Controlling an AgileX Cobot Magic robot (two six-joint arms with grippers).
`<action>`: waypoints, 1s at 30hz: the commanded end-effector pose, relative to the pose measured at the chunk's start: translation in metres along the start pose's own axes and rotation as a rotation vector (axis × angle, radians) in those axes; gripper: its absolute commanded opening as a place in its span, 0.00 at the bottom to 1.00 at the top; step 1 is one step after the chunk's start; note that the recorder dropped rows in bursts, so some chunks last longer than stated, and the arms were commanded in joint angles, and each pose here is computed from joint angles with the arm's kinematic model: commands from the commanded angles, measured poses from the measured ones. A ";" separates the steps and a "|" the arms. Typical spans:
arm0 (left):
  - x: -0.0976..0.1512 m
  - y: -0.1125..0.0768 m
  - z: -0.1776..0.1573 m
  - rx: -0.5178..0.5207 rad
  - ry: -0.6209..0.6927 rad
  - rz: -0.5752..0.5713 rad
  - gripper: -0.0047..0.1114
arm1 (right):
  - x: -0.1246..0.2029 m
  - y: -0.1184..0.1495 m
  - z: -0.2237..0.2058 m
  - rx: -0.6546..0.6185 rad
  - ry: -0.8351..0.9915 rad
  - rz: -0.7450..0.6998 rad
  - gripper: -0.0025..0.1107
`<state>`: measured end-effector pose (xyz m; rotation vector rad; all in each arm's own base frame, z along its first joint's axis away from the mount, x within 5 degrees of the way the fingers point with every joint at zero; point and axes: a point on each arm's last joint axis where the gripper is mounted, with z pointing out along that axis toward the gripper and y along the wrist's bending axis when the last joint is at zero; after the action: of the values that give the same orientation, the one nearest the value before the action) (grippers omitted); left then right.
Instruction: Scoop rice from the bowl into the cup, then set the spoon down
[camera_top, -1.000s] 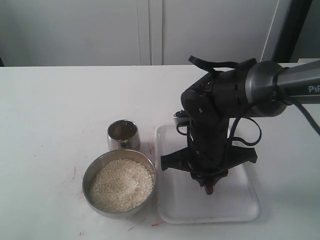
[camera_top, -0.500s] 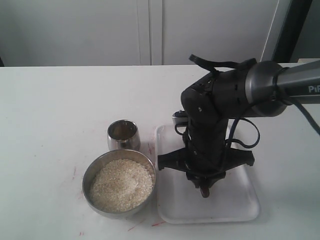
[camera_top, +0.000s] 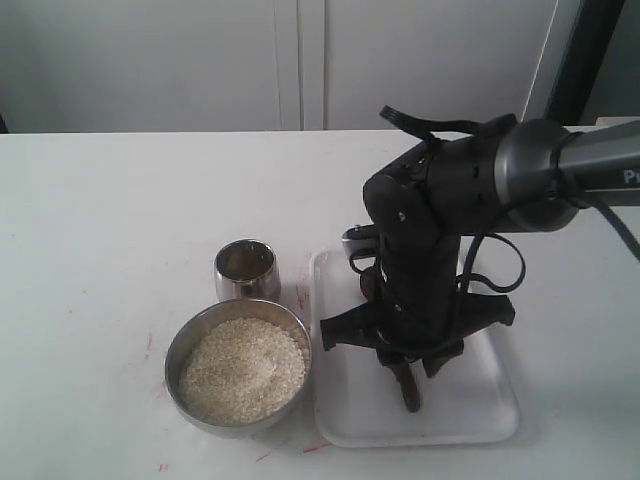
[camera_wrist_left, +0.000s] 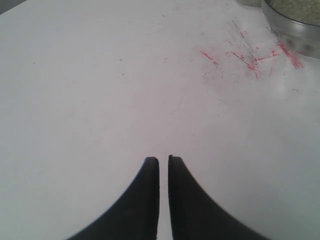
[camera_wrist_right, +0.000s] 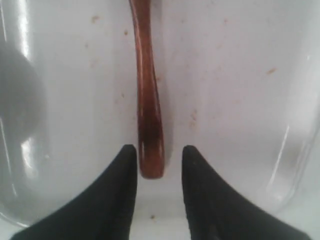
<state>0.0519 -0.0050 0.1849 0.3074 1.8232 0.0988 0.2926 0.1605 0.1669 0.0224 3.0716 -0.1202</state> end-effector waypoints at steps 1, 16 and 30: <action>0.007 -0.002 0.001 0.021 0.057 -0.007 0.16 | 0.008 -0.011 -0.029 0.019 0.007 -0.090 0.28; 0.007 -0.002 0.001 0.021 0.057 -0.007 0.16 | 0.119 -0.082 -0.152 -0.192 -0.225 -0.189 0.02; 0.007 -0.002 0.001 0.021 0.057 -0.007 0.16 | 0.225 -0.131 -0.186 -0.558 -0.575 -0.149 0.02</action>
<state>0.0519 -0.0050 0.1849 0.3074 1.8232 0.0988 0.0603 0.0507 0.3442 -0.2204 2.5122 0.5804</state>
